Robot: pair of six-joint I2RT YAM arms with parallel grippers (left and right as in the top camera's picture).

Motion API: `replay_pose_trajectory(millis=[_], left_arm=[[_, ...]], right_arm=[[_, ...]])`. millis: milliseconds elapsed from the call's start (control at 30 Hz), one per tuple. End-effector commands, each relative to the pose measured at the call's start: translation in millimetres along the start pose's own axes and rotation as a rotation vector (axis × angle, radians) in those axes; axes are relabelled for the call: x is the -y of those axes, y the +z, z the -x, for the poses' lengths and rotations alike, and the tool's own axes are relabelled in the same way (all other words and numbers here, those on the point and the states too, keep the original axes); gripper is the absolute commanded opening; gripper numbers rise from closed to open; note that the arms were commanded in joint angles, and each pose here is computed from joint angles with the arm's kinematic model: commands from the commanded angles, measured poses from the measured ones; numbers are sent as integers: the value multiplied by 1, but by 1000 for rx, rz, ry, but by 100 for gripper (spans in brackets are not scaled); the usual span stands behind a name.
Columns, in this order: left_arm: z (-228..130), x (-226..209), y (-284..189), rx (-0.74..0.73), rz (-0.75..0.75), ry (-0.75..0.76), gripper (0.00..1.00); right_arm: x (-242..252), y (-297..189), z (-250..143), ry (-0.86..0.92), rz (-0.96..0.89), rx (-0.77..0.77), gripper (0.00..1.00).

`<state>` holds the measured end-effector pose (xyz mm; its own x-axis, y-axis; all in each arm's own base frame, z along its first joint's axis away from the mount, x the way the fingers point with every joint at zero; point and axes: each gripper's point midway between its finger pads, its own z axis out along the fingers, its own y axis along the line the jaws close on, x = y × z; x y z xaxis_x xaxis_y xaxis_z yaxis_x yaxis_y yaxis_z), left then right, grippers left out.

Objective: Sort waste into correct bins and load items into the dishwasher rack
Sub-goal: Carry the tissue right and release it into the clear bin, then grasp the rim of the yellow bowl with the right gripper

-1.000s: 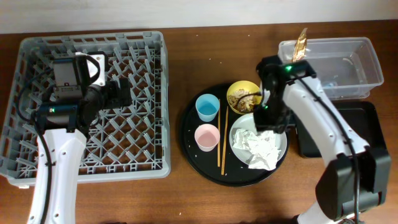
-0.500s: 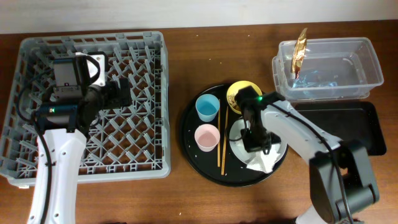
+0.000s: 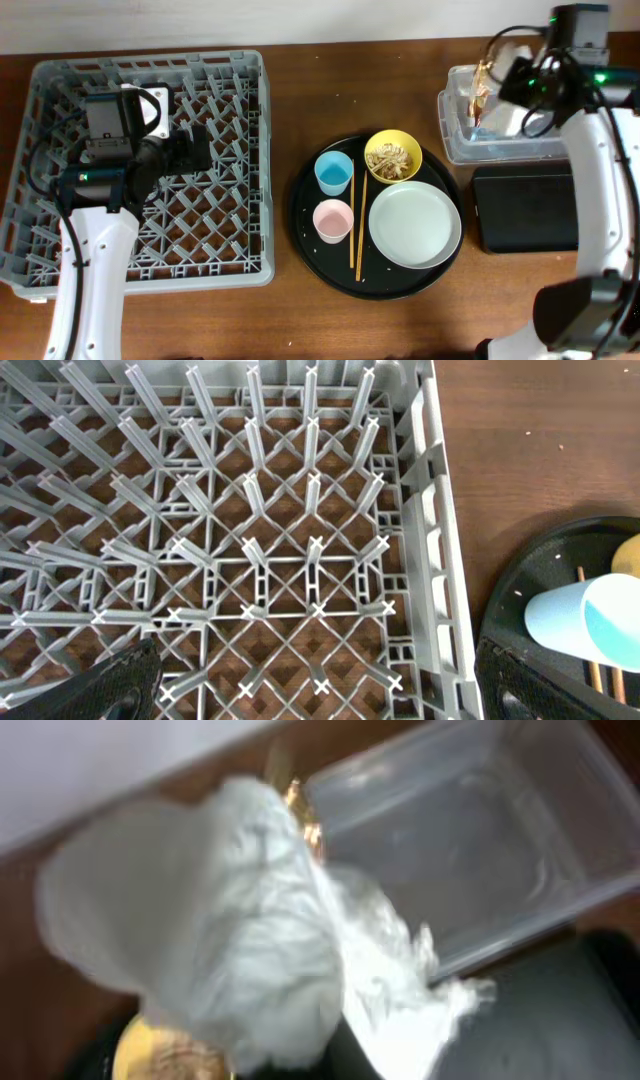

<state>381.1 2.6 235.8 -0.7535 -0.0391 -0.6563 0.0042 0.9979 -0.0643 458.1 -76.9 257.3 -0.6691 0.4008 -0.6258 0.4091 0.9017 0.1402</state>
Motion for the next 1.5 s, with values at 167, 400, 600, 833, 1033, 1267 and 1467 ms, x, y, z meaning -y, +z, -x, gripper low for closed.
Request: replay_pose_trajectory(millis=[167, 400, 600, 833, 1033, 1267, 1467], left_arm=[[7, 0, -3, 17, -7, 9, 99], [7, 0, -3, 17, -7, 9, 99], [7, 0, -3, 17, -7, 9, 99], [7, 0, -3, 17, -7, 9, 99], [8, 0, -3, 20, -7, 9, 99], [8, 0, -3, 22, -7, 10, 99], [8, 0, -3, 21, -7, 9, 99]], right_arm=[[17, 136, -13, 36, -69, -59, 57], [-1, -20, 15, 46, 58, 7, 98], [-54, -74, -62, 22, 342, -281, 98], [-98, -18, -142, -181, 149, -423, 77], [-101, 34, -183, -191, 51, -566, 77], [-128, 45, -187, -285, 40, -481, 77], [-179, 97, -201, -306, 120, -396, 62]])
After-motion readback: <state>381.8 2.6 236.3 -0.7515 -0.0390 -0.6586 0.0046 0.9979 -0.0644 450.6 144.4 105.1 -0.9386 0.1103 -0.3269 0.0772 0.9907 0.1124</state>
